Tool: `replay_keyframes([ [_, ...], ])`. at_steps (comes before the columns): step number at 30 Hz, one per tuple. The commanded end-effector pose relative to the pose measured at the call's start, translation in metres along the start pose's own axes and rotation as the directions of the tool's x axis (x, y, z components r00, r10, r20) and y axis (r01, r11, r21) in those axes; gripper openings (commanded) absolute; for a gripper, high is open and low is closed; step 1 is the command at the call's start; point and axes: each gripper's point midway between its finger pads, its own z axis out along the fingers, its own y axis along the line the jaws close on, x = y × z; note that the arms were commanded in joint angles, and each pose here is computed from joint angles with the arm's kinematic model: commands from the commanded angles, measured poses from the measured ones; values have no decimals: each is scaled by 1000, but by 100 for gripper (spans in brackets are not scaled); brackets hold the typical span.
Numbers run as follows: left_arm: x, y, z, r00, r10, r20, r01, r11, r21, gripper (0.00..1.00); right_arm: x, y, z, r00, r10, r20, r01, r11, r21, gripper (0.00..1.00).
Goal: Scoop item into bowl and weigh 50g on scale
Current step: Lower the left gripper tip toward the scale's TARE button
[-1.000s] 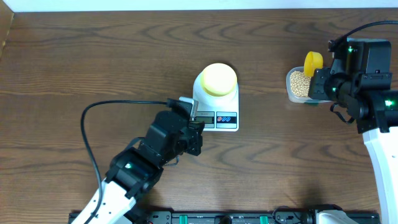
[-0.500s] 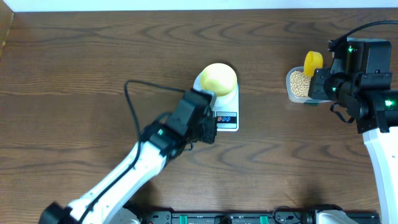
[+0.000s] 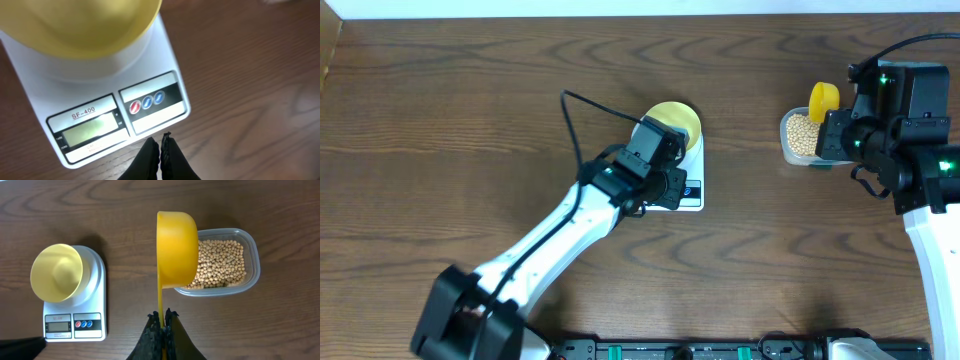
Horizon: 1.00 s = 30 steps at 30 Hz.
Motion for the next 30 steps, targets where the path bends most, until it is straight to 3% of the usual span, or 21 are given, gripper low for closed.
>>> replay_keyframes([
  [1,7,6,14,999,10,-43,-11,999,-32,7,-3,1,-4,1000,-15,14,16,1000,-2,1],
  [16,16,24,40,996,-1,-87,-8,995,-104,7,-3,1,-3,1000,-16,15,16,1000,-2,1],
  [30,3,11,-10,1000,-1,17,2,997,-73,7,-2,1,-3,1000,-16,11,16,1000,-1,1],
])
